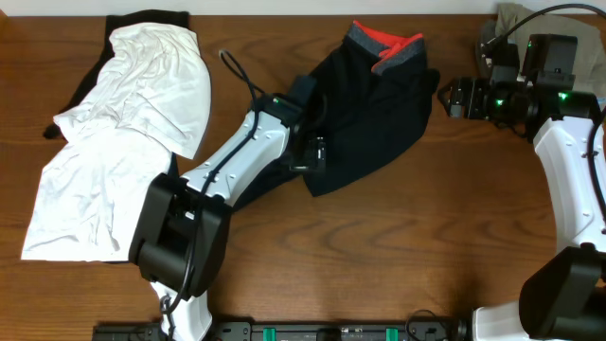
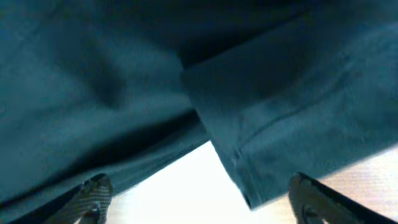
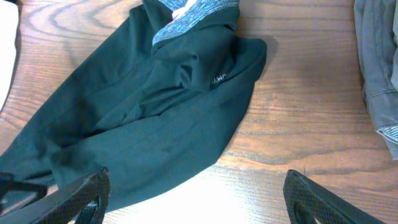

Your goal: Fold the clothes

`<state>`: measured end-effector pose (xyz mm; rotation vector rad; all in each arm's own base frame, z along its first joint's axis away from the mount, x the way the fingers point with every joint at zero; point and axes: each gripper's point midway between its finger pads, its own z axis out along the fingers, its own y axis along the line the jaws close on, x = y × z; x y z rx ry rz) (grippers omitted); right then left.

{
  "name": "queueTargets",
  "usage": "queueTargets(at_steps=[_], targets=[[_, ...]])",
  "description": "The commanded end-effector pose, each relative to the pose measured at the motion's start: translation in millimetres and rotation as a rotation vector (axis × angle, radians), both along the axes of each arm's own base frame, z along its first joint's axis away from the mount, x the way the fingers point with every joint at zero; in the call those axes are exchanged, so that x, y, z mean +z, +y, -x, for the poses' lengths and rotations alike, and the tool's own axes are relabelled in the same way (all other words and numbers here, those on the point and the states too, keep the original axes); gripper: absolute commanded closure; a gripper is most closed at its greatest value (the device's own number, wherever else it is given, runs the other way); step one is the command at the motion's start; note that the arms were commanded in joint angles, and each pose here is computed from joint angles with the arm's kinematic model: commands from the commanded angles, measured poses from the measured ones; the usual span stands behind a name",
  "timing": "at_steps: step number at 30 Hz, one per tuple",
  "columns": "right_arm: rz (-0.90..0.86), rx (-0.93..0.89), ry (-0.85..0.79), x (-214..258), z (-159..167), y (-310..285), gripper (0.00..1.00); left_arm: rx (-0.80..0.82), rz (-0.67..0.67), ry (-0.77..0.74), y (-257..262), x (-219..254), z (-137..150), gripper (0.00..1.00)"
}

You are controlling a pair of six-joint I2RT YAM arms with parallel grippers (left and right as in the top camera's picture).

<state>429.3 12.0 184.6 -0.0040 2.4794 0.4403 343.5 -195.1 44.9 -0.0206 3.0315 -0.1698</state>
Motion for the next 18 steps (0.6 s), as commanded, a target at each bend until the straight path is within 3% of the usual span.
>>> queueTargets(at_steps=[1, 5, 10, 18], targets=[[0.002, 0.008, -0.015, 4.9, -3.6, 2.8, 0.13, 0.117, 0.023, 0.007, -5.4, -10.6, 5.2, 0.17], [0.001, 0.008, -0.011, 4.3, -2.8, 2.8, 0.13, 0.15, 0.045, -0.004, -19.1, -18.8, 10.7, 0.3], [0.001, 0.008, -0.01, 4.2, -2.7, 2.8, 0.12, 0.141, 0.04, -0.004, -28.4, -20.5, 18.1, 0.35], [0.001, 0.008, -0.002, 3.2, -1.3, 3.0, 0.12, 0.16, 0.018, 0.038, -33.9, -36.2, 27.9, 0.35]])
